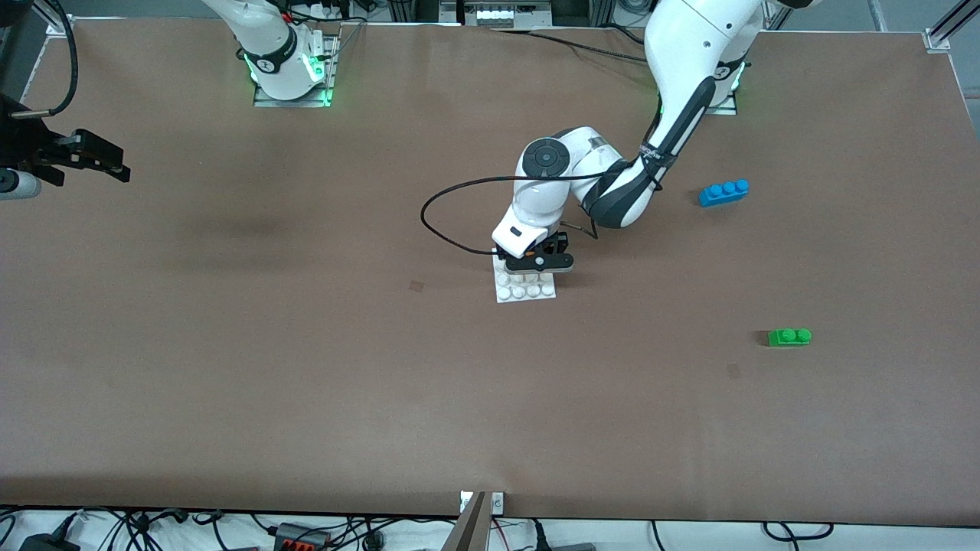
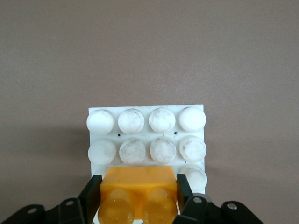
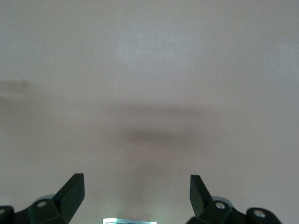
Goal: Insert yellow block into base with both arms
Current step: 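Lower the yellow block onto the base plate studs with the left gripper, then press the yellow block down onto the studs with the left gripper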
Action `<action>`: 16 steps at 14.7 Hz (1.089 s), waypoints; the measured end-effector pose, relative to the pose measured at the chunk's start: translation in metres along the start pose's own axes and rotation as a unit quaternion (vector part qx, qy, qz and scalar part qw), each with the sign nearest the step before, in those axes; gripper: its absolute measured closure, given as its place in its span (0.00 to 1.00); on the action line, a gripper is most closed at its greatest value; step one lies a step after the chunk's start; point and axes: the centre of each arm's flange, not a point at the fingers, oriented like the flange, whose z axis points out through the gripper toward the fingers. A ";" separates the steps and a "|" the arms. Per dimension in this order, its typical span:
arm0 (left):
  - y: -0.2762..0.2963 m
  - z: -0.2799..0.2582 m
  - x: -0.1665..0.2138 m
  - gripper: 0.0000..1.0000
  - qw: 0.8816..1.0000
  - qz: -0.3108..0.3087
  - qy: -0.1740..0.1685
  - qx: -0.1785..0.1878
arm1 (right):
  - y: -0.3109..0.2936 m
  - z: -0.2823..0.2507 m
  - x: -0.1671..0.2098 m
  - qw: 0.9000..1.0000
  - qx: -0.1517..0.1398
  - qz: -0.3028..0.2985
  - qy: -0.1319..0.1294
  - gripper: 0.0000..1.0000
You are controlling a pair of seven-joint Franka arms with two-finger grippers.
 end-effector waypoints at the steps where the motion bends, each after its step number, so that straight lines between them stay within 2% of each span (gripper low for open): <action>1: 0.000 0.000 0.000 0.31 1.000 -0.001 0.000 0.000 | 0.000 0.000 0.000 1.000 0.000 0.000 0.000 0.00; 16: -0.002 -0.001 0.004 0.31 1.000 -0.004 0.002 -0.003 | 0.000 0.000 0.000 1.000 0.000 0.000 0.000 0.00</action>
